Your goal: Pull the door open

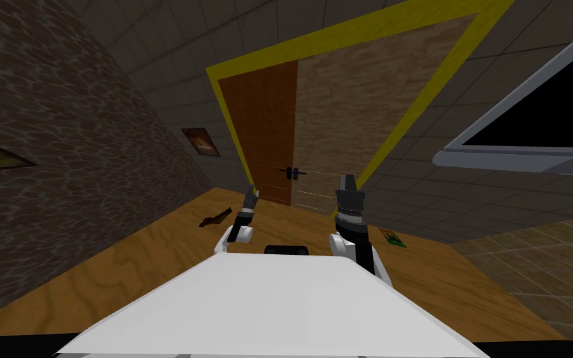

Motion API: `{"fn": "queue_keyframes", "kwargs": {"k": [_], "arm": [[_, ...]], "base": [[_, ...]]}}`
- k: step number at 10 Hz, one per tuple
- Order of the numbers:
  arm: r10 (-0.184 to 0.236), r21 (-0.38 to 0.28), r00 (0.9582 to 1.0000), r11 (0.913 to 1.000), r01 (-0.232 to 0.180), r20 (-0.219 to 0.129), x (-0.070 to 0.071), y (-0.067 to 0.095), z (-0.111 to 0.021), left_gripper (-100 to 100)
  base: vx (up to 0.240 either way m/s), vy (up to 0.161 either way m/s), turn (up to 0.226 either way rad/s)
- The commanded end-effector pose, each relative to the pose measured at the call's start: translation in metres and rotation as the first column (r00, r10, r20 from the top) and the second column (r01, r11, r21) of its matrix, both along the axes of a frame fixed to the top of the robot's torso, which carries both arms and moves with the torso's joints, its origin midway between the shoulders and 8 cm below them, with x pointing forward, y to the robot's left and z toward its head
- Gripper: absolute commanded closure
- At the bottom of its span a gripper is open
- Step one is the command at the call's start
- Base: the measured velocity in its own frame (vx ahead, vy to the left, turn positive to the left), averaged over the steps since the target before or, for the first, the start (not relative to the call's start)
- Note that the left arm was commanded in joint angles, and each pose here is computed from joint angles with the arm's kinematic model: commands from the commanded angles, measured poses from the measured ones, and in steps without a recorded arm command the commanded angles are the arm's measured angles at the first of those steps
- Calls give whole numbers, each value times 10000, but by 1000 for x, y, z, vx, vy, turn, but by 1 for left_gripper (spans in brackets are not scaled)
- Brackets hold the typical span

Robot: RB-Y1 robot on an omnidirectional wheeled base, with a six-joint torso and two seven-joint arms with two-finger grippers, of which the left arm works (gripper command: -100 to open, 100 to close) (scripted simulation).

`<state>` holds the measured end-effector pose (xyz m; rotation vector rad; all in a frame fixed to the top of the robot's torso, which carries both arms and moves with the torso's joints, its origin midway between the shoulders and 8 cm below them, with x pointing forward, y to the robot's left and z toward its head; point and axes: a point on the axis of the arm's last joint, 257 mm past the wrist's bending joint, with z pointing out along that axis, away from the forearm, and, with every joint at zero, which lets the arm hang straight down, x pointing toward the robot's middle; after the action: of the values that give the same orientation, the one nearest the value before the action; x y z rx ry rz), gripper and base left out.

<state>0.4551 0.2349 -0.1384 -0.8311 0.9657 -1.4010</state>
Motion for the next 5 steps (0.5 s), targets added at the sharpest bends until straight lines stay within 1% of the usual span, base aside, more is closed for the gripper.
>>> {"fn": "queue_keyframes", "kwargs": {"k": [1,4,5], "arm": [[-107,-22,9995,9999,106,-296,8,1,-13,-100],[-267,-53,9965,9996,263,-797,22,3,-33,-100],[-263,-52,9963,9996,260,-816,22,4,-34,-100]], "base": [[109,-57,-79],[113,-55,-70],[73,-29,-14]]}}
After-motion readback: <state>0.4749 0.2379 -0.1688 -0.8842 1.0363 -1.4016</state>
